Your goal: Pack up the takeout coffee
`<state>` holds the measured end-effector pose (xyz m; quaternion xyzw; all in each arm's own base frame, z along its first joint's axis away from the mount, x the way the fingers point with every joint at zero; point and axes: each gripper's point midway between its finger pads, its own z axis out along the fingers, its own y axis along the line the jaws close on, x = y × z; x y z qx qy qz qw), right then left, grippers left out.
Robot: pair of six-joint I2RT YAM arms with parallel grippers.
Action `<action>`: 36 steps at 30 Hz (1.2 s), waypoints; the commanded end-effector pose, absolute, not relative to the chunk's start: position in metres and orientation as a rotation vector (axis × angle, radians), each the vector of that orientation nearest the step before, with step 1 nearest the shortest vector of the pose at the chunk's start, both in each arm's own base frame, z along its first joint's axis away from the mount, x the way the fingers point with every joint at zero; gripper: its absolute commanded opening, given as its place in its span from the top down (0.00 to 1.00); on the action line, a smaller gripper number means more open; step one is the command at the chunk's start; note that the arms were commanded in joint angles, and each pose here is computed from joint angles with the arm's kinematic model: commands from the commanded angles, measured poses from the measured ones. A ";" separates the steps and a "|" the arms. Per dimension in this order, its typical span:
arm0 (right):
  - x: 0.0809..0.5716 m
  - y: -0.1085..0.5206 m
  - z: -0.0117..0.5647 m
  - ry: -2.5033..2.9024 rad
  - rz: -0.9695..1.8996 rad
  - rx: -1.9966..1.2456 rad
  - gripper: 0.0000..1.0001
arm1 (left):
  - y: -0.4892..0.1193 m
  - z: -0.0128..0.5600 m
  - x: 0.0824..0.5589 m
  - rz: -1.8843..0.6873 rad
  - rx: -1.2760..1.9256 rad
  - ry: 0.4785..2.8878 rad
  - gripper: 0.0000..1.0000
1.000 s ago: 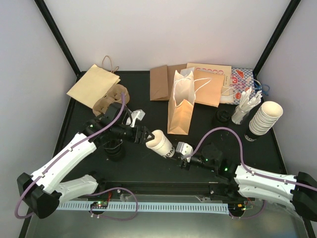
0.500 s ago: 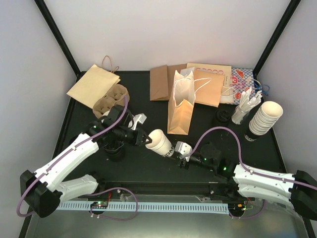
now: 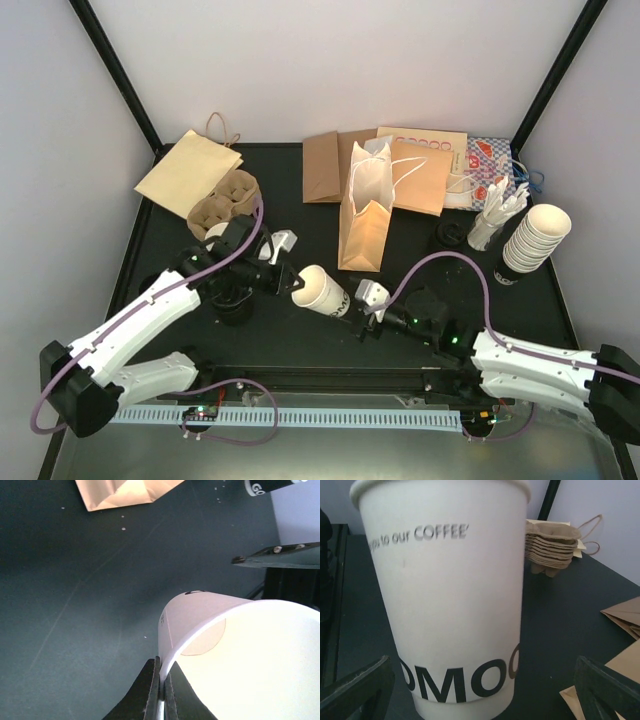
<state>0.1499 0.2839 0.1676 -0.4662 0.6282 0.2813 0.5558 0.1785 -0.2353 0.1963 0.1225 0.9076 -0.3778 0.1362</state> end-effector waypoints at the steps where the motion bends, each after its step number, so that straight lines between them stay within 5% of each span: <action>1: 0.154 0.276 0.174 1.541 0.702 -0.982 0.00 | -0.228 0.193 0.189 -0.914 0.351 2.600 0.99; 11: 0.202 0.224 0.166 1.883 0.515 -0.476 0.00 | -0.239 0.176 0.197 -0.734 0.412 2.614 0.98; 25: 0.211 0.196 0.144 2.269 0.233 -0.219 0.00 | -0.265 0.158 0.205 -0.617 0.488 2.620 0.98; 36: 0.207 0.190 0.132 2.280 0.278 -0.143 0.00 | -0.265 0.131 0.222 -0.409 0.518 2.676 0.98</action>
